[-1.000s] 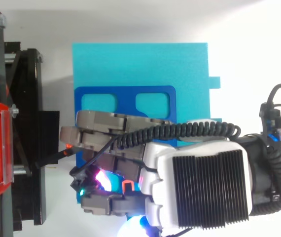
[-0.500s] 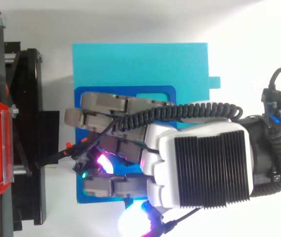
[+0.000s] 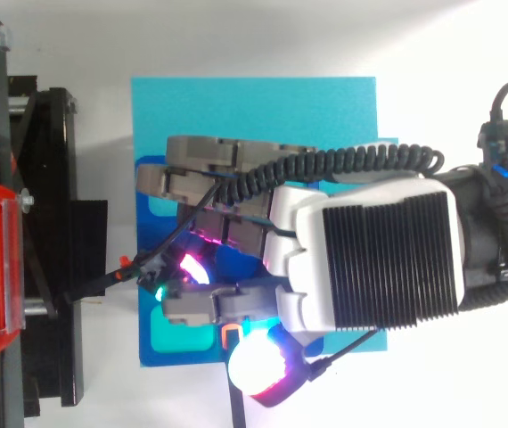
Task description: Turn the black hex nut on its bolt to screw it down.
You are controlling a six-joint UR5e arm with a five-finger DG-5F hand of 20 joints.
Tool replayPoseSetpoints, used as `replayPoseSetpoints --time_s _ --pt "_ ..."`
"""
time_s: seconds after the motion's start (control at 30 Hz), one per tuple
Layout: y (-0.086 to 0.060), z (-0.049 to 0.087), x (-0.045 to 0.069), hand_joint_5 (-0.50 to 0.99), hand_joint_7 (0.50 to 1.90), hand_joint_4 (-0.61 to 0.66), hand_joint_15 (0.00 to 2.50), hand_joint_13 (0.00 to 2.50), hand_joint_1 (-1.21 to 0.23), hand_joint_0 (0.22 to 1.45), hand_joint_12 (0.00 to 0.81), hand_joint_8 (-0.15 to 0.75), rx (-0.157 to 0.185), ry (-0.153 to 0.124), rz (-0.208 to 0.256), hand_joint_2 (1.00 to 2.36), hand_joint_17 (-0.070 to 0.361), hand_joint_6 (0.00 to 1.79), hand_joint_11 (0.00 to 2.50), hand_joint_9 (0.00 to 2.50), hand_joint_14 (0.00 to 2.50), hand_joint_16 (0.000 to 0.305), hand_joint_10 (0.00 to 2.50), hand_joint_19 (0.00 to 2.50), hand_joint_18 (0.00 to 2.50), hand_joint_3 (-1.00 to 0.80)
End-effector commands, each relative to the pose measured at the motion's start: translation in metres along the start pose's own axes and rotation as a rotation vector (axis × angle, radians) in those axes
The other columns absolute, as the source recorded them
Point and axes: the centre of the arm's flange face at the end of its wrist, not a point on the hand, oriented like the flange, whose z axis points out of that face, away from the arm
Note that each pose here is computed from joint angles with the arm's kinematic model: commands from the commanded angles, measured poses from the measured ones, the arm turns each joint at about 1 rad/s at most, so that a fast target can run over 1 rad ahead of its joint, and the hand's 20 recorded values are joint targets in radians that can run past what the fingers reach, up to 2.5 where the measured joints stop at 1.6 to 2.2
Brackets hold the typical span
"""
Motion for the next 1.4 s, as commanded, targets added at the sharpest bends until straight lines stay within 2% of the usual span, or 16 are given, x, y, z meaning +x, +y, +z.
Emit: replayPoseSetpoints --time_s 0.0,0.5,0.73,0.97,1.07,1.1,1.17,1.2,1.23,1.3,1.37 --pt "-0.008 -0.003 0.001 0.04 1.31 0.01 0.11 0.59 -0.19 0.51 0.308 0.258 -0.013 0.000 -0.008 1.00 0.097 0.51 0.16 0.97 0.00 0.043 0.01 0.40 0.45 -0.50" --pt "-0.054 -0.020 0.009 0.03 1.30 0.03 0.14 0.62 -0.14 0.51 0.310 0.270 -0.028 -0.023 -0.036 1.00 0.098 0.51 0.18 0.97 0.01 0.043 0.01 0.43 0.48 -0.50" --pt "-0.057 -0.017 0.002 0.02 1.24 0.04 0.14 0.62 -0.13 0.50 0.313 0.275 -0.030 -0.045 -0.041 1.00 0.100 0.51 0.19 0.98 0.01 0.045 0.01 0.43 0.47 -0.50" --pt "-0.051 -0.006 -0.016 0.02 1.20 0.04 0.14 0.62 -0.12 0.50 0.316 0.277 -0.034 -0.080 -0.045 1.00 0.101 0.51 0.19 0.98 0.01 0.045 0.01 0.43 0.48 -0.50" --pt "-0.043 -0.002 -0.020 0.01 1.18 0.05 0.14 0.63 -0.12 0.50 0.320 0.280 -0.042 -0.092 -0.048 1.00 0.102 0.51 0.20 0.99 0.01 0.045 0.01 0.43 0.48 -0.50" --pt "-0.037 0.002 -0.022 0.01 1.18 0.05 0.15 0.63 -0.12 0.50 0.319 0.280 -0.044 -0.108 -0.051 1.00 0.102 0.51 0.20 0.99 0.01 0.045 0.01 0.43 0.48 -0.50" --pt "-0.035 0.004 -0.023 0.01 1.17 0.06 0.14 0.63 -0.12 0.50 0.320 0.281 -0.042 -0.117 -0.052 1.00 0.102 0.51 0.21 0.99 0.01 0.045 0.01 0.44 0.49 -0.50" --pt "-0.025 0.011 -0.017 0.01 1.16 0.06 0.14 0.63 -0.12 0.50 0.319 0.281 -0.049 -0.123 -0.050 1.00 0.102 0.51 0.20 0.99 0.01 0.045 0.01 0.44 0.49 -0.50" --pt "-0.024 0.011 -0.016 0.01 1.15 0.06 0.14 0.63 -0.12 0.50 0.320 0.280 -0.050 -0.122 -0.049 1.00 0.102 0.51 0.20 0.99 0.01 0.045 0.01 0.44 0.49 -0.50" --pt "-0.014 0.017 -0.001 0.01 1.14 0.05 0.15 0.63 -0.12 0.50 0.319 0.279 -0.065 -0.107 -0.044 1.00 0.103 0.51 0.19 0.99 0.01 0.046 0.01 0.44 0.49 -0.50" --pt "-0.010 0.019 -0.001 0.01 1.12 0.06 0.14 0.63 -0.12 0.50 0.319 0.277 -0.069 -0.109 -0.042 1.00 0.103 0.51 0.20 0.99 0.01 0.046 0.01 0.44 0.49 -0.50"
